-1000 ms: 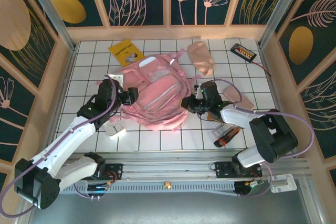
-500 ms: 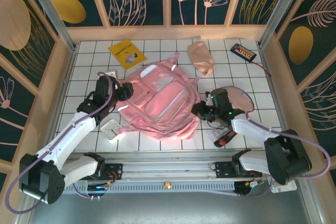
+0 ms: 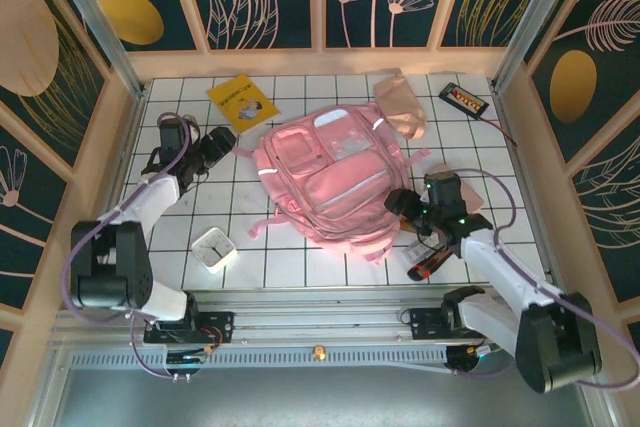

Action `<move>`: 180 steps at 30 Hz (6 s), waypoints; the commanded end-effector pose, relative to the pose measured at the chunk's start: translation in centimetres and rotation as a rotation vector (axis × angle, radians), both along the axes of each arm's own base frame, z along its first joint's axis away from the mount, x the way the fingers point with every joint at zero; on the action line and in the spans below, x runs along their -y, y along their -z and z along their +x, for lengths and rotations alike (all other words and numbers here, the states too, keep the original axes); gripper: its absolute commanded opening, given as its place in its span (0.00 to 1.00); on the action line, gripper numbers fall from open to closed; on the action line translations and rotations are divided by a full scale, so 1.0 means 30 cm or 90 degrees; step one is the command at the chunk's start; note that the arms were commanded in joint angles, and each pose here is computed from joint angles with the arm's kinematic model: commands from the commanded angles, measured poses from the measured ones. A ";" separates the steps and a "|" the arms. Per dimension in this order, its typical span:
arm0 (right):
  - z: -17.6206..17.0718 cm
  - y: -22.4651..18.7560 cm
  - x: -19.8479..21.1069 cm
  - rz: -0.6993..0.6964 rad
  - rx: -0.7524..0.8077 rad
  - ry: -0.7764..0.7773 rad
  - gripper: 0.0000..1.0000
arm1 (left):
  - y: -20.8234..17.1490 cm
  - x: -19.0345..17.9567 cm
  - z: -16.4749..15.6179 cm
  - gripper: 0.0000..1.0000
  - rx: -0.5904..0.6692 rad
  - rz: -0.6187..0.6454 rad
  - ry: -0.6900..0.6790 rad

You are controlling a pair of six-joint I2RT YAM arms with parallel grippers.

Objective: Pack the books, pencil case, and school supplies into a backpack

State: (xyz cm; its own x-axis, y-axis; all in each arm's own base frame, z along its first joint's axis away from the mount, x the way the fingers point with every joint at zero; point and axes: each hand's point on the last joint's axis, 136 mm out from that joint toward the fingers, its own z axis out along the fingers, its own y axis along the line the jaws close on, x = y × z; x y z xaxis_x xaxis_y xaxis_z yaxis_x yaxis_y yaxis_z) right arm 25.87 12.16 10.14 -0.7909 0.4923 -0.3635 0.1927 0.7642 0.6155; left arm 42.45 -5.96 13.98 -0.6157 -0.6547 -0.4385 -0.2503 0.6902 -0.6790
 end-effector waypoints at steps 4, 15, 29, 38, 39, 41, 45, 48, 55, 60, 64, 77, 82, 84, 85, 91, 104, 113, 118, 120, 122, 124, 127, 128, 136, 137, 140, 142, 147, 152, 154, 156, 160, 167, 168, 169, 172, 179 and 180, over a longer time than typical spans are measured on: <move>-0.051 -0.148 0.112 -0.075 0.051 0.056 0.78 | -0.096 0.059 0.126 0.77 0.053 -0.083 0.035; 0.109 -0.505 -0.202 0.094 0.238 -0.199 0.75 | -0.026 0.038 0.208 0.76 0.029 -0.119 0.031; 0.438 -0.304 -0.602 0.354 0.280 -0.391 0.61 | 0.086 -0.030 0.412 0.74 0.018 -0.169 0.005; 0.431 -0.033 -0.544 0.465 0.208 -0.340 0.56 | 0.168 -0.043 0.530 0.71 -0.014 -0.141 0.014; 0.428 -0.016 -0.540 0.466 0.202 -0.339 0.56 | 0.178 -0.046 0.538 0.71 -0.019 -0.137 0.013; 0.423 0.012 -0.532 0.464 0.194 -0.337 0.56 | 0.192 -0.048 0.547 0.70 -0.025 -0.134 0.012; 0.419 0.057 -0.522 0.470 0.174 -0.330 0.57 | 0.228 -0.060 0.553 0.68 -0.043 -0.120 0.004; 0.419 0.068 -0.520 0.476 0.168 -0.325 0.56 | 0.258 -0.064 0.547 0.67 -0.060 -0.117 -0.002; 0.431 0.082 -0.528 0.458 0.157 -0.328 0.56 | 0.285 -0.064 0.567 0.63 -0.076 -0.114 -0.004; 0.446 0.095 -0.545 0.421 0.144 -0.330 0.56 | 0.312 -0.054 0.588 0.58 -0.097 -0.096 0.004; 0.458 0.104 -0.564 0.353 0.139 -0.336 0.56 | 0.327 -0.049 0.603 0.51 -0.103 -0.097 0.004; 0.465 0.143 -0.630 0.193 0.102 -0.366 0.56 | 0.349 -0.014 0.633 0.29 -0.112 -0.091 0.015; 0.464 0.136 -0.633 0.175 0.101 -0.364 0.56 | 0.361 -0.019 0.631 0.09 -0.118 -0.087 0.013; 0.464 0.129 -0.629 0.171 0.102 -0.362 0.56 | 0.371 -0.019 0.627 0.01 -0.125 -0.085 0.014; 0.460 0.124 -0.630 0.171 0.102 -0.364 0.56 | 0.377 -0.022 0.621 0.00 -0.131 -0.083 0.011; 0.458 0.050 -0.612 0.152 0.123 -0.362 0.56 | 0.315 -0.040 0.551 0.00 -0.106 -0.071 0.013; 0.394 -0.049 -0.554 0.133 0.141 -0.358 0.56 | 0.137 -0.225 0.244 0.00 -0.044 -0.004 -0.070; 0.333 -0.135 -0.595 0.083 0.154 -0.391 0.57 | 0.151 -0.189 -0.006 0.00 -0.049 -0.024 -0.065; 0.236 -0.194 -0.771 0.078 0.140 -0.467 0.66 | 0.130 -0.152 -0.074 0.00 -0.036 -0.052 -0.046; 0.205 -0.207 -0.850 0.125 0.113 -0.467 0.73 | 0.123 -0.141 -0.084 0.00 -0.031 -0.064 -0.042; 0.190 -0.204 -0.922 0.181 0.070 -0.451 0.78 | 0.117 -0.133 -0.089 0.00 -0.028 -0.072 -0.037; 0.185 -0.213 -0.984 0.246 0.045 -0.430 0.79 | 0.108 -0.131 -0.090 0.00 -0.024 -0.071 -0.034; 0.183 -0.217 -1.076 0.344 -0.003 -0.396 0.79 | 0.101 -0.128 -0.091 0.00 -0.021 -0.069 -0.028; 0.180 -0.222 -1.110 0.377 -0.018 -0.390 0.79 | 0.104 -0.126 -0.092 0.00 -0.022 -0.072 -0.027; 0.187 -0.148 -1.298 0.483 -0.117 -0.309 0.76 | 0.117 -0.112 -0.105 0.00 -0.020 -0.081 -0.014; 0.191 -0.132 -1.313 0.483 -0.124 -0.297 0.75 | 0.119 -0.110 -0.107 0.00 -0.020 -0.081 -0.012; 0.206 -0.105 -1.346 0.500 -0.141 -0.270 0.72 | 0.124 -0.103 -0.111 0.00 -0.020 -0.087 -0.008; 0.220 -0.087 -1.363 0.512 -0.150 -0.249 0.69 | 0.127 -0.098 -0.113 0.00 -0.020 -0.091 -0.004; 0.245 -0.047 -1.393 0.523 -0.168 -0.218 0.65 | 0.130 -0.091 -0.116 0.00 -0.019 -0.097 0.004; 0.258 -0.011 -1.409 0.525 -0.184 -0.196 0.65 | 0.127 -0.086 -0.115 0.00 -0.018 -0.098 0.011; 0.266 -0.002 -1.412 0.528 -0.186 -0.187 0.64 | 0.125 -0.084 -0.114 0.00 -0.017 -0.100 0.013; 0.276 0.007 -1.423 0.530 -0.190 -0.183 0.63 | 0.123 -0.081 -0.118 0.00 -0.016 -0.101 0.016; 0.303 0.028 -1.445 0.529 -0.193 -0.169 0.60 | 0.118 -0.078 -0.124 0.00 -0.013 -0.102 0.019; 0.332 0.070 -1.447 0.520 -0.199 -0.138 0.53 | 0.129 -0.068 -0.140 0.00 -0.015 -0.108 0.026; 0.336 0.075 -1.448 0.519 -0.200 -0.133 0.53 | 0.130 -0.067 -0.142 0.00 -0.015 -0.110 0.027; 0.336 0.080 -1.452 0.518 -0.202 -0.132 0.53 | 0.132 -0.066 -0.145 0.00 -0.015 -0.110 0.027; 0.343 0.092 -1.454 0.514 -0.205 -0.128 0.48 | 0.140 -0.062 -0.150 0.00 -0.017 -0.112 0.031; 0.278 0.113 -1.388 0.478 -0.210 -0.123 0.59 | 0.129 -0.068 -0.137 0.00 -0.012 -0.114 0.029; 0.265 0.122 -1.378 0.475 -0.215 -0.122 0.62 | 0.124 -0.067 -0.135 0.00 -0.011 -0.114 0.030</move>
State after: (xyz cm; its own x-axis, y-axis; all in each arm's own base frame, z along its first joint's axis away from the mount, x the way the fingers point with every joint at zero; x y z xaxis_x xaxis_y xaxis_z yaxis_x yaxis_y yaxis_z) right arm 34.64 55.05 9.05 -0.9242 0.2973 0.2396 0.2934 0.1515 0.9439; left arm 38.19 -2.93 8.81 -0.6293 -0.7199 -0.2927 -0.3041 0.5747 -0.7597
